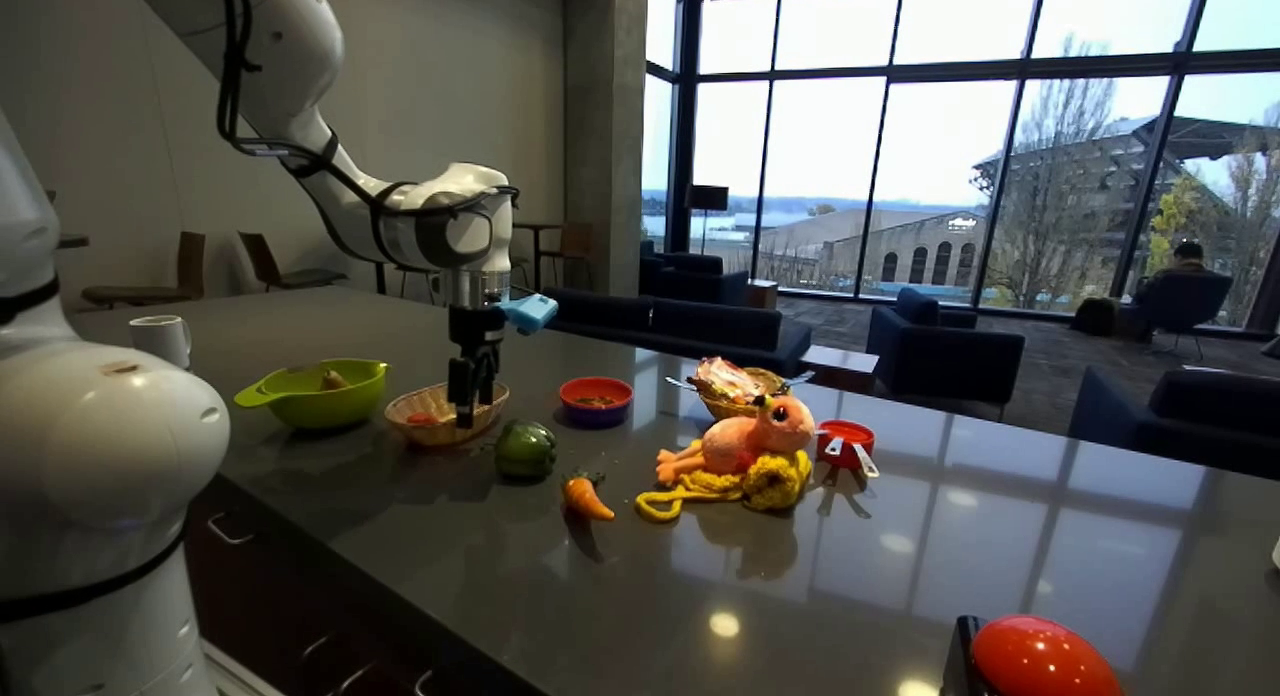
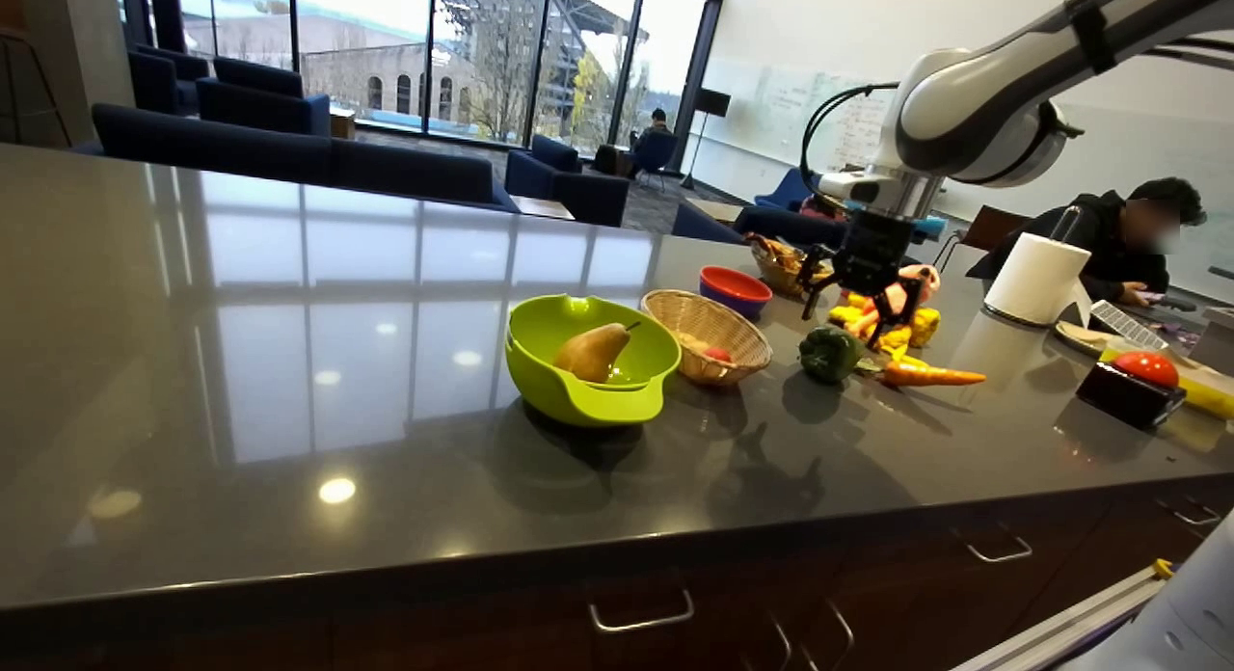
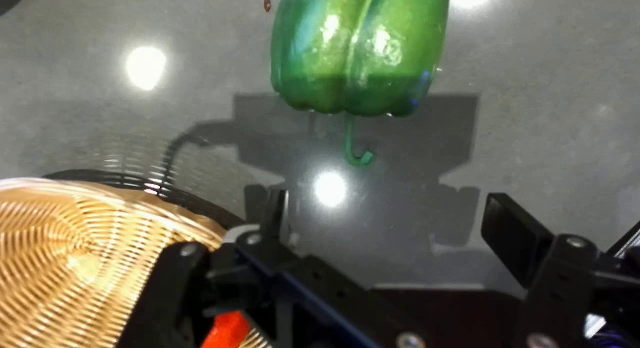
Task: Move the green pepper closer to the orange bowl
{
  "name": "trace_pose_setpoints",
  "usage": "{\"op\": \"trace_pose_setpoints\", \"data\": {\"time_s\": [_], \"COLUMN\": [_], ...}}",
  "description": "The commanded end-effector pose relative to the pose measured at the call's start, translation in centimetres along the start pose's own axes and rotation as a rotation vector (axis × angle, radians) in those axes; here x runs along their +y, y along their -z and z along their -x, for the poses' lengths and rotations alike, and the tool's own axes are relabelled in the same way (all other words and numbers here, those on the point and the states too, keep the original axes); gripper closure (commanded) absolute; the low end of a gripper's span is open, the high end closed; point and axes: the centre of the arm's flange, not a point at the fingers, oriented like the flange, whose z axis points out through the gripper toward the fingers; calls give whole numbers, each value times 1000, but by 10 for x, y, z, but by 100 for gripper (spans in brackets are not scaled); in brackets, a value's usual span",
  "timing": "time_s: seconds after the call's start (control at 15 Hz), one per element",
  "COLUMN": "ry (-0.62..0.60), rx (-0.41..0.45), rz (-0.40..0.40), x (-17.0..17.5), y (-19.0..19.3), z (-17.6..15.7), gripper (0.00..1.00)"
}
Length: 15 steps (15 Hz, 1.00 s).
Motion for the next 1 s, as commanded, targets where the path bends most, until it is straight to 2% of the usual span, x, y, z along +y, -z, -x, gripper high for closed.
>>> {"op": "trace_pose_setpoints", "data": {"time_s": [0.0, 0.8, 0.87, 0.93], "ry": [41, 87, 87, 88], "rx": [-17, -22, -23, -23], "rz": [6, -54, -55, -57], "x": [13, 18, 19, 20], "y": [-13, -52, -54, -55], "z": [4, 19, 20, 20], "gripper": [0, 0, 16, 24]}}
